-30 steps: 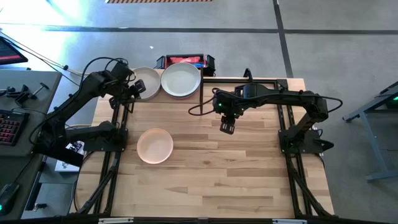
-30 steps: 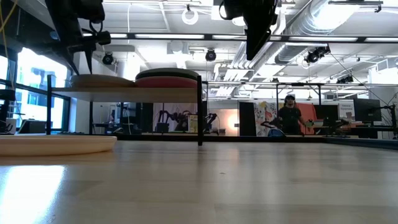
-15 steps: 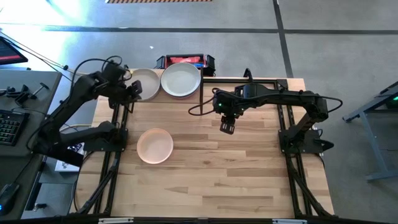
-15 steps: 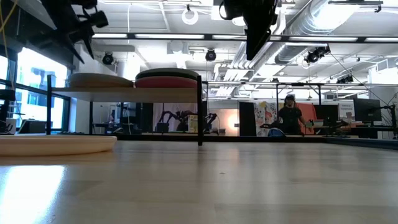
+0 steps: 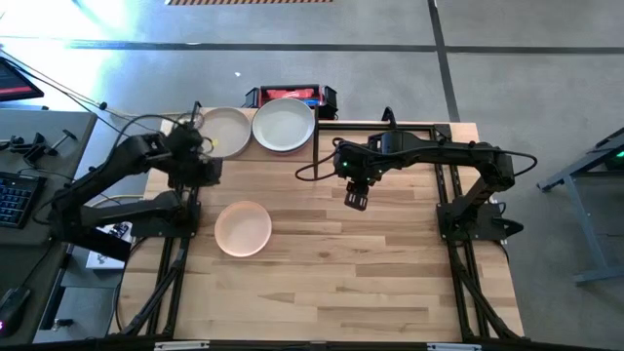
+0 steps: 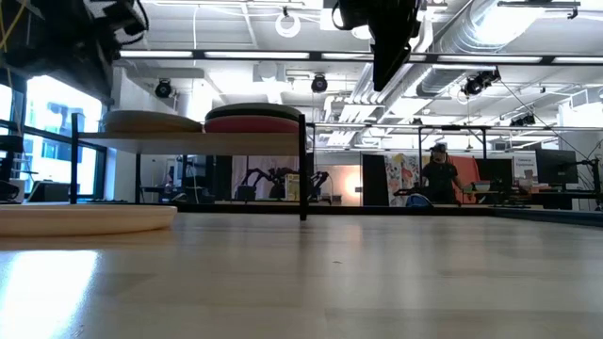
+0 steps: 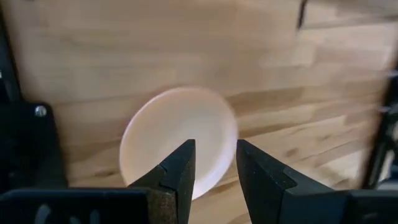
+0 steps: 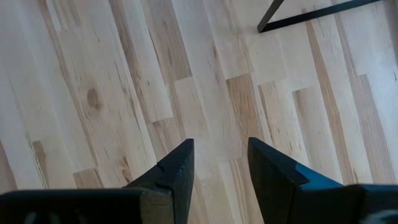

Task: Place and stack plates onto a shelf
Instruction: Stack the light orange plate on top of the light brown plate on the shelf

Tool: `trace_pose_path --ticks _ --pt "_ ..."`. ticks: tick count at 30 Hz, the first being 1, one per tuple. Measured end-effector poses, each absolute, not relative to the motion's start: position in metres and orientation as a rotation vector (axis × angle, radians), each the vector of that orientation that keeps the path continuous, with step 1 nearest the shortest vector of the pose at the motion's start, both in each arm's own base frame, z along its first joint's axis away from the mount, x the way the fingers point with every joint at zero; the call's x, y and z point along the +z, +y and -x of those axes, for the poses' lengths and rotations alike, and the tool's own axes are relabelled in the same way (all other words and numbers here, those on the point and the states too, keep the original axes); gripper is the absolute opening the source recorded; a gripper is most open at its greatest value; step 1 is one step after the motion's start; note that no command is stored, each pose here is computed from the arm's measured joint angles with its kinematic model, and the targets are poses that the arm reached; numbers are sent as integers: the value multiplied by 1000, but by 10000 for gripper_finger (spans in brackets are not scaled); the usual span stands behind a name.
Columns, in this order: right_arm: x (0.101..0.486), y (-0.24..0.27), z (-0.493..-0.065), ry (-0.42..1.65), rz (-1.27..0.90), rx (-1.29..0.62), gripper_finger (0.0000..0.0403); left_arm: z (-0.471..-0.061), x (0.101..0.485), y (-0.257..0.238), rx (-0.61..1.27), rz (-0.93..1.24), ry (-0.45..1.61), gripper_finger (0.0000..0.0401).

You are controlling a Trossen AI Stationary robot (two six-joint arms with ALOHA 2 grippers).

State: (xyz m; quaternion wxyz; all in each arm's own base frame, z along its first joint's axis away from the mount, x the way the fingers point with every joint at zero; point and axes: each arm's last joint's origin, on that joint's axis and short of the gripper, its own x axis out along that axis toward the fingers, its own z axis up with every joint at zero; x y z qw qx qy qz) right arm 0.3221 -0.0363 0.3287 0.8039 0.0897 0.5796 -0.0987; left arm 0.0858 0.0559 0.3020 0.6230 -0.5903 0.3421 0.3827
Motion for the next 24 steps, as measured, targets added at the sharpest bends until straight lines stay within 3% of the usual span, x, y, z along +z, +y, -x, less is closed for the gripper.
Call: trace_pose_path --ticks 10,24 --pt "329 -36 -323 1234 -193 -209 128 -96 252 42 883 1320 976 104" --pt "330 -37 -325 1210 -193 -208 128 -119 195 34 787 1165 1058 104"
